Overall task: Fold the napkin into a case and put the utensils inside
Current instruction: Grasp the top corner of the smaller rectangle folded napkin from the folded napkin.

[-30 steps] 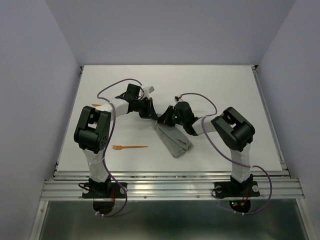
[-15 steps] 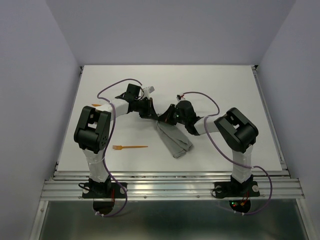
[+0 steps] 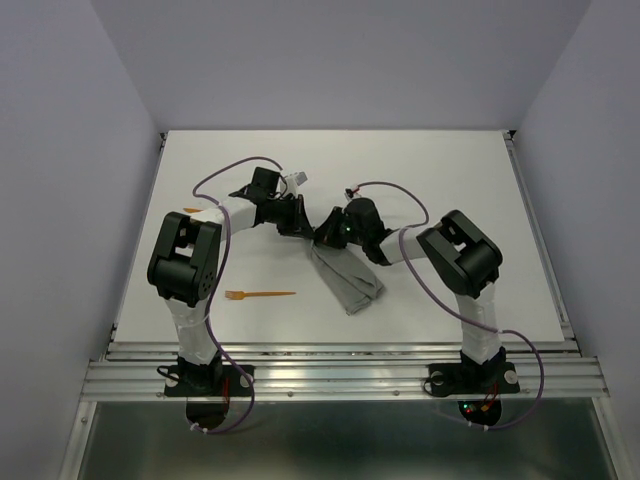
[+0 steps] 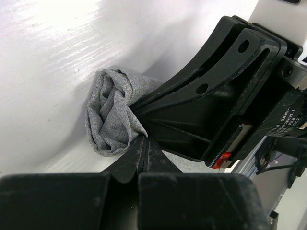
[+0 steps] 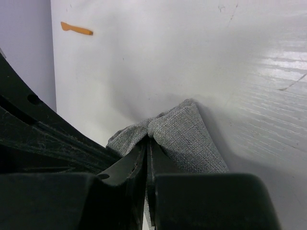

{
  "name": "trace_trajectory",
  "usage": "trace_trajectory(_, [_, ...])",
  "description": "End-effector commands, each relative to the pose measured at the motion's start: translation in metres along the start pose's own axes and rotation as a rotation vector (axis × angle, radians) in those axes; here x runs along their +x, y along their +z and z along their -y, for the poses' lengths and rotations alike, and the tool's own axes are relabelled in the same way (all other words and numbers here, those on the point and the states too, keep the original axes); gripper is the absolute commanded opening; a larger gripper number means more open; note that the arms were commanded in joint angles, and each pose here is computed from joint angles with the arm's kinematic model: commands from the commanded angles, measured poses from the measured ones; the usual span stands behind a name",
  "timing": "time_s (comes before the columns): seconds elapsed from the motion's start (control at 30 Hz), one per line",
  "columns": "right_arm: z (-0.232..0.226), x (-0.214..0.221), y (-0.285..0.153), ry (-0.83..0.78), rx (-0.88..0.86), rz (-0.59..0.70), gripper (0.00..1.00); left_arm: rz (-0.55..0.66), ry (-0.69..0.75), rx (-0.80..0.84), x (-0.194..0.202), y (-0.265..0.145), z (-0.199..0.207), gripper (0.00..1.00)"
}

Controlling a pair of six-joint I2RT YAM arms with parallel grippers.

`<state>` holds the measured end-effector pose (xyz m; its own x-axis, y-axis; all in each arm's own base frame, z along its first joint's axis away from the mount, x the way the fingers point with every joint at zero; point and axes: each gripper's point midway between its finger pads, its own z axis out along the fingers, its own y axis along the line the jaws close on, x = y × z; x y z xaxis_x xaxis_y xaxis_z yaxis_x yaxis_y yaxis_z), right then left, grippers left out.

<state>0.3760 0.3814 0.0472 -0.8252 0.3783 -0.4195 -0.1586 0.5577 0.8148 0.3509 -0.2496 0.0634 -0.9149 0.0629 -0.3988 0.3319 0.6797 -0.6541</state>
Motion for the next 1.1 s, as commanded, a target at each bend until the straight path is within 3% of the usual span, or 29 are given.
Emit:
trace_trajectory(0.0, [-0.023,-0.015,0.007,-0.042,-0.027,0.031,0.08,0.024,0.009,0.057,-0.008,-0.006,0.018,0.00])
trace_trajectory(0.23, [-0.030,-0.026,-0.015,-0.109,0.017,0.065,0.13,0.041,-0.007,0.049,-0.012,-0.003,0.017,0.00])
trace_trajectory(0.4, [-0.041,-0.041,-0.037,-0.196,0.062,0.103,0.25,0.044,-0.004,0.050,-0.012,-0.003,0.017,0.00])
trace_trajectory(0.77, [-0.017,-0.045,-0.076,-0.313,0.255,0.097,0.37,0.055,-0.014,0.061,-0.015,-0.001,0.017,0.00])
trace_trajectory(0.93, [0.005,-0.029,-0.117,-0.562,0.415,0.017,0.43,0.064,-0.022,0.044,-0.018,-0.003,0.018,0.00])
trace_trajectory(1.07, [0.017,-0.015,-0.147,-0.694,0.490,-0.049,0.55,0.069,-0.017,0.042,-0.019,-0.005,0.019,0.00])
